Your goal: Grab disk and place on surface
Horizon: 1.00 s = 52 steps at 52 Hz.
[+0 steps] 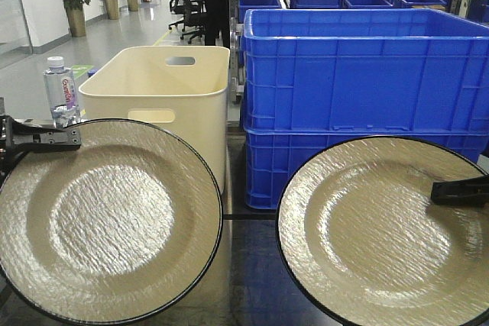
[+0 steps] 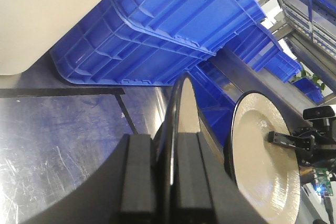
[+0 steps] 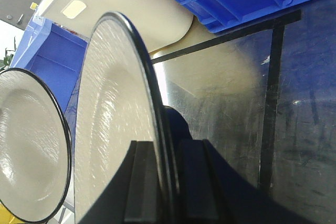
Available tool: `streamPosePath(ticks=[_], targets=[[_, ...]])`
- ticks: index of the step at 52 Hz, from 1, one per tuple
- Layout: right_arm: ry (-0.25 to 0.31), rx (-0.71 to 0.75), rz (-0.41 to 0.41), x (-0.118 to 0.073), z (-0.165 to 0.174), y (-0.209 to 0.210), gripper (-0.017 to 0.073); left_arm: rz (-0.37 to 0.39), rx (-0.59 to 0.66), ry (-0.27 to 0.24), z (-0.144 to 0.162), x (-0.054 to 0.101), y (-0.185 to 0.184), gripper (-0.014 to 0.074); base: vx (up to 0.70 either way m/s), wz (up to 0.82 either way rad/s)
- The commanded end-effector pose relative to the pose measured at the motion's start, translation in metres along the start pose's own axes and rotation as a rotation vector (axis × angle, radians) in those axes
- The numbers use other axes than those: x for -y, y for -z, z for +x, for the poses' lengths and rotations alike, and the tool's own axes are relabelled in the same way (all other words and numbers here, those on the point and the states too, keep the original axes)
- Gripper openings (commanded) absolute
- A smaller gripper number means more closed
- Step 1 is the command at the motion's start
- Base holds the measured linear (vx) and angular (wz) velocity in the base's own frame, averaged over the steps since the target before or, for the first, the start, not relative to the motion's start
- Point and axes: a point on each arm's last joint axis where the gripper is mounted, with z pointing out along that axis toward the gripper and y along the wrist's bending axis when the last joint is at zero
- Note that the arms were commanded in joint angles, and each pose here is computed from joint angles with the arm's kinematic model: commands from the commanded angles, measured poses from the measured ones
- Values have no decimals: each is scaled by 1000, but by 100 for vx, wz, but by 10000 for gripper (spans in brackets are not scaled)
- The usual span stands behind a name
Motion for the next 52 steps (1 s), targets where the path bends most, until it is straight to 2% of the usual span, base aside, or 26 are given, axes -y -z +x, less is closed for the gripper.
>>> streamPosePath(ticks=[1,36,39,44,47,52], targets=[[4,93,-114,-26,-9,11,-9,159,77,-8,-8,38,10,-8,0,0],[4,113,-103,-25,-11,11,-9,164,73,-9,-8,39,10,-8,0,0],[22,130,-92,-24,-12,11,-9,152,64,-30,-7,38,10,-8,0,0],[66,154,-74,-22,-15,8,-9,102,16,-115,-3,32,8,-8,0,0],[66,146,-74,-21,-15,1,-9,67,-13,-115,-1,26,4,-8,0,0],[78,82,-97,-22,-11,-24,-9,54,-24,-97,0,17,-7,-8,0,0]])
